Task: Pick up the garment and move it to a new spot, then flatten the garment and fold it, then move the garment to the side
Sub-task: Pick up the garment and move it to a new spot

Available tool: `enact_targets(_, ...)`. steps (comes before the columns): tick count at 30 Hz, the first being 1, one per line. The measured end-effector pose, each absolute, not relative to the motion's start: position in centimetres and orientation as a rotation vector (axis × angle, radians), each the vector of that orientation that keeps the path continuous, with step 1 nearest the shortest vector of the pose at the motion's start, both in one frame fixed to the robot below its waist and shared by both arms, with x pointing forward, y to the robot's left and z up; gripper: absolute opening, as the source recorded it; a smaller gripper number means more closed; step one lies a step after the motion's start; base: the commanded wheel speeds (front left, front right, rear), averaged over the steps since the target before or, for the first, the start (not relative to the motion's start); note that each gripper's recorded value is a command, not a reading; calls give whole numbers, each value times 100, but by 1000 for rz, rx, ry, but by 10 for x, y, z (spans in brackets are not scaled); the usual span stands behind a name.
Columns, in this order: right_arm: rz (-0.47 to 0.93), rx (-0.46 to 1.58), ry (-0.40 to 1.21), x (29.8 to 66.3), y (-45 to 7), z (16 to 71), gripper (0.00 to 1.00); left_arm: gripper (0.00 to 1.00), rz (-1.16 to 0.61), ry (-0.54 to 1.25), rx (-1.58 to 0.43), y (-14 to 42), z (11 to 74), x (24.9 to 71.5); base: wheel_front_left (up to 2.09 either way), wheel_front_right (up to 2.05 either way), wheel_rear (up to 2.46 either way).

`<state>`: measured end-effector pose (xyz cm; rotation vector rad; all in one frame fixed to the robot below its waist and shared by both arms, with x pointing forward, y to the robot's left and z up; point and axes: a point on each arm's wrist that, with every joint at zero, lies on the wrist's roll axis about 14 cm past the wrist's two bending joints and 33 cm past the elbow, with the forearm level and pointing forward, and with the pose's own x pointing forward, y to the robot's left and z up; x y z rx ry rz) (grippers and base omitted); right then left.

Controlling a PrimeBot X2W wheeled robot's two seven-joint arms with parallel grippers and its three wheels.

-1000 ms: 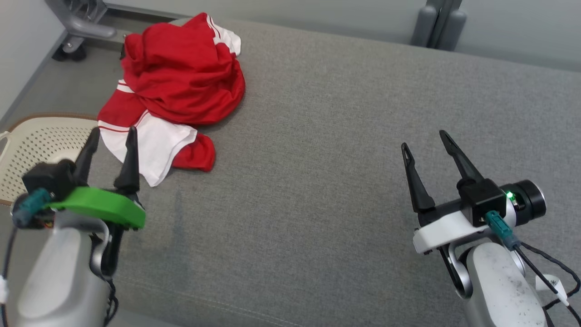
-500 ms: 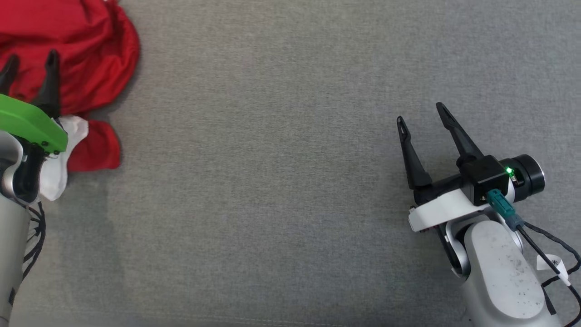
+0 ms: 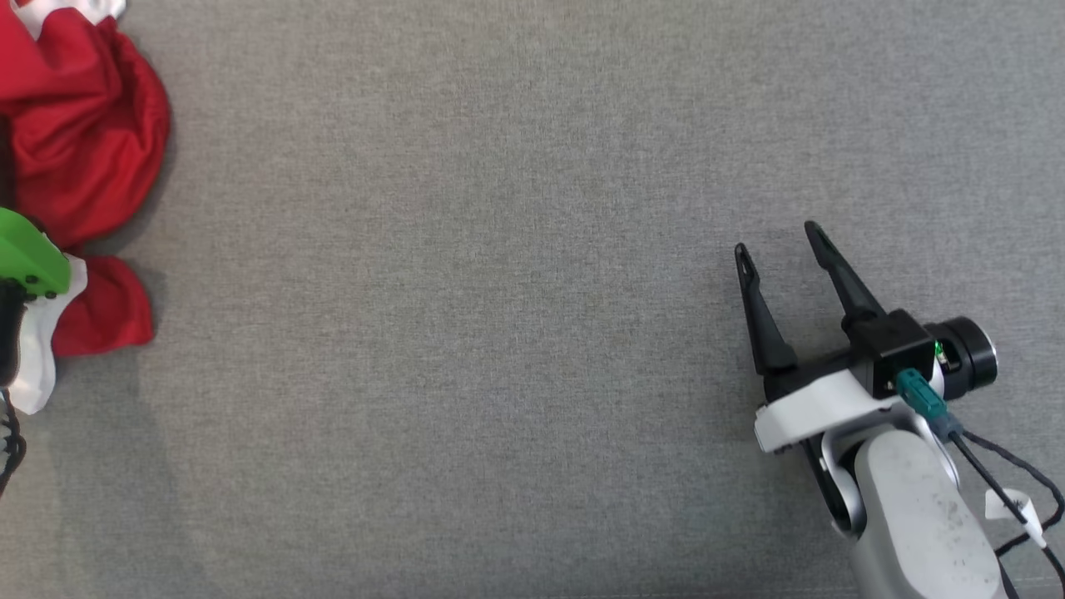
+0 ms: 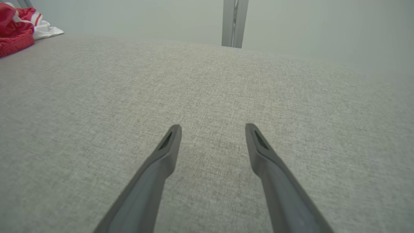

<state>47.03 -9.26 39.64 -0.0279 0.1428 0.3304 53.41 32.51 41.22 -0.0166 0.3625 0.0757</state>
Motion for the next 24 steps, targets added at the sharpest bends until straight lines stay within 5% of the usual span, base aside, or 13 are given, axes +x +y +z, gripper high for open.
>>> enact_targets(12,333,3,81,439,-90,438,100,0,-88,-11,-12,289,575,538,0,0,0)
enact_targets(24,251,3,13,411,-119,472,100,0,-539,-157,-200,148,674,486,0,0,0)
